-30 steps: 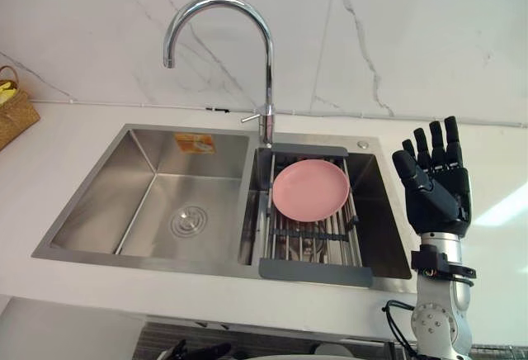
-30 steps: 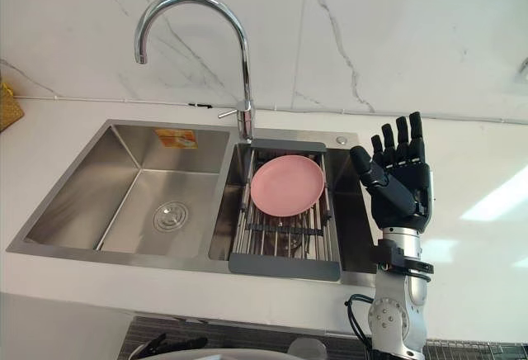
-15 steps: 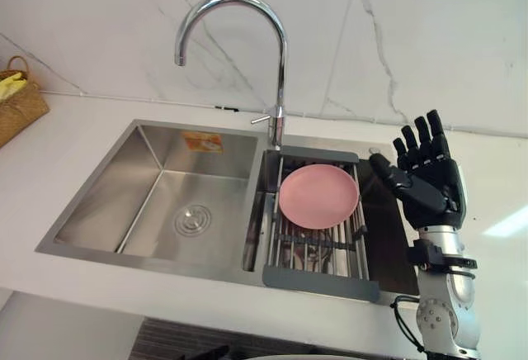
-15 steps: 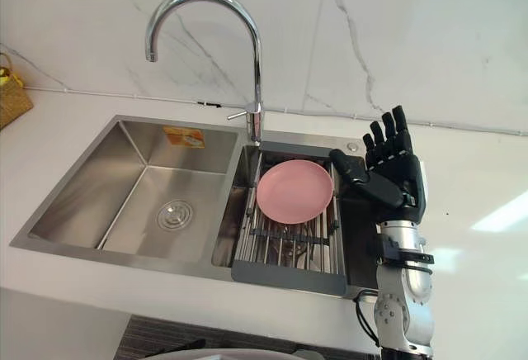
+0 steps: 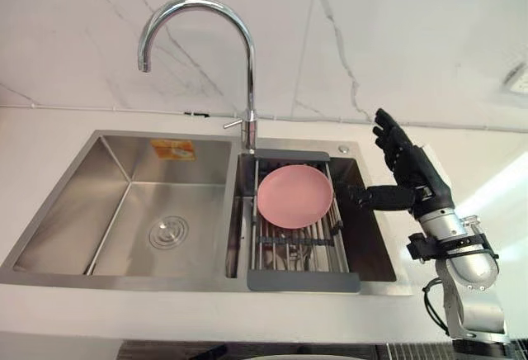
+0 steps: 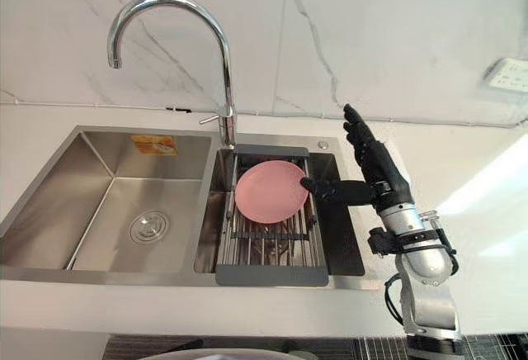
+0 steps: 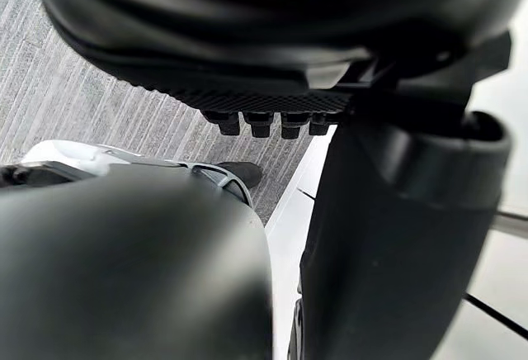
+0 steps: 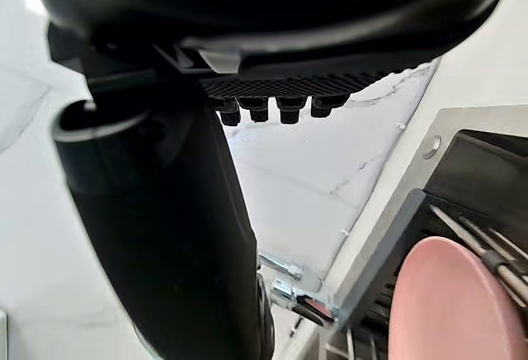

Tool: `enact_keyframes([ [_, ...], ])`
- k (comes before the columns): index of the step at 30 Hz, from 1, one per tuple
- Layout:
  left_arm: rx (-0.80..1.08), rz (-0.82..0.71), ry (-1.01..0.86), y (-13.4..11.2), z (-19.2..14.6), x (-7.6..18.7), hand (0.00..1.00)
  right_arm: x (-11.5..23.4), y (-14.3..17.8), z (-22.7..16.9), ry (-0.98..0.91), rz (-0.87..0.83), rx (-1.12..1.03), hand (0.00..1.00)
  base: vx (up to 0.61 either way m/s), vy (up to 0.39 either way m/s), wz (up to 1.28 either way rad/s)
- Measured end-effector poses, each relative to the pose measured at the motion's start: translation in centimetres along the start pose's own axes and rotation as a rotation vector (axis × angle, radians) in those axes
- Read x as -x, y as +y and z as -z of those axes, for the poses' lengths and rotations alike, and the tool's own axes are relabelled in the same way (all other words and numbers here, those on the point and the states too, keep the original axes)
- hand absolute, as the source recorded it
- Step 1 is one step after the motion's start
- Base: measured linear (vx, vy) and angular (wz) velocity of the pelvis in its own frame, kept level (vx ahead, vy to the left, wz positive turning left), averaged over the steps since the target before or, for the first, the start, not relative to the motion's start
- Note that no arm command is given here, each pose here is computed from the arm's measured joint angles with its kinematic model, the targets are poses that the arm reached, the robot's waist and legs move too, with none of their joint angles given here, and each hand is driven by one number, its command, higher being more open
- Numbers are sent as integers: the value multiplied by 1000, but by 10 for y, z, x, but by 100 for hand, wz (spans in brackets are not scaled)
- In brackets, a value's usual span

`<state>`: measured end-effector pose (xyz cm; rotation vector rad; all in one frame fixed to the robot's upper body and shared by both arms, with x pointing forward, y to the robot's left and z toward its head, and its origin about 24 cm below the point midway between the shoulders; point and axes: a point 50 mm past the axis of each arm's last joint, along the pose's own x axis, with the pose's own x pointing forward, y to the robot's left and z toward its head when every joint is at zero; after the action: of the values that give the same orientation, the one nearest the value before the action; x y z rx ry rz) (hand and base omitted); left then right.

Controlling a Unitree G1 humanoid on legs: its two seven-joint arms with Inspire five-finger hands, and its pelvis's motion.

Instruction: Walk over to the sink, pick up the cup, carry it to the dishwasher, place the cup inside the dishwasher, then close the dishwasher door

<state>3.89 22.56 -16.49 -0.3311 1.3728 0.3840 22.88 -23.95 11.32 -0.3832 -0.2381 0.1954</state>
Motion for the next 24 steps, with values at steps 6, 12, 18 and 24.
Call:
enact_keyframes([
  [6, 1, -12, 34, 4, 10, 0, 100, 1, 4, 2, 55, -118, 138, 100, -16, -5, -1],
  [12, 1, -13, 39, 4, 10, 0, 100, 1, 6, 10, 108, -141, 231, 100, 32, -5, 2],
  [18, -17, -9, 41, 3, 11, 0, 100, 0, 16, 22, 158, -158, 308, 100, -1, -4, 0],
  [24, -12, -3, 50, 1, 15, 0, 100, 0, 24, 25, 158, -192, 334, 100, -31, -10, 0],
])
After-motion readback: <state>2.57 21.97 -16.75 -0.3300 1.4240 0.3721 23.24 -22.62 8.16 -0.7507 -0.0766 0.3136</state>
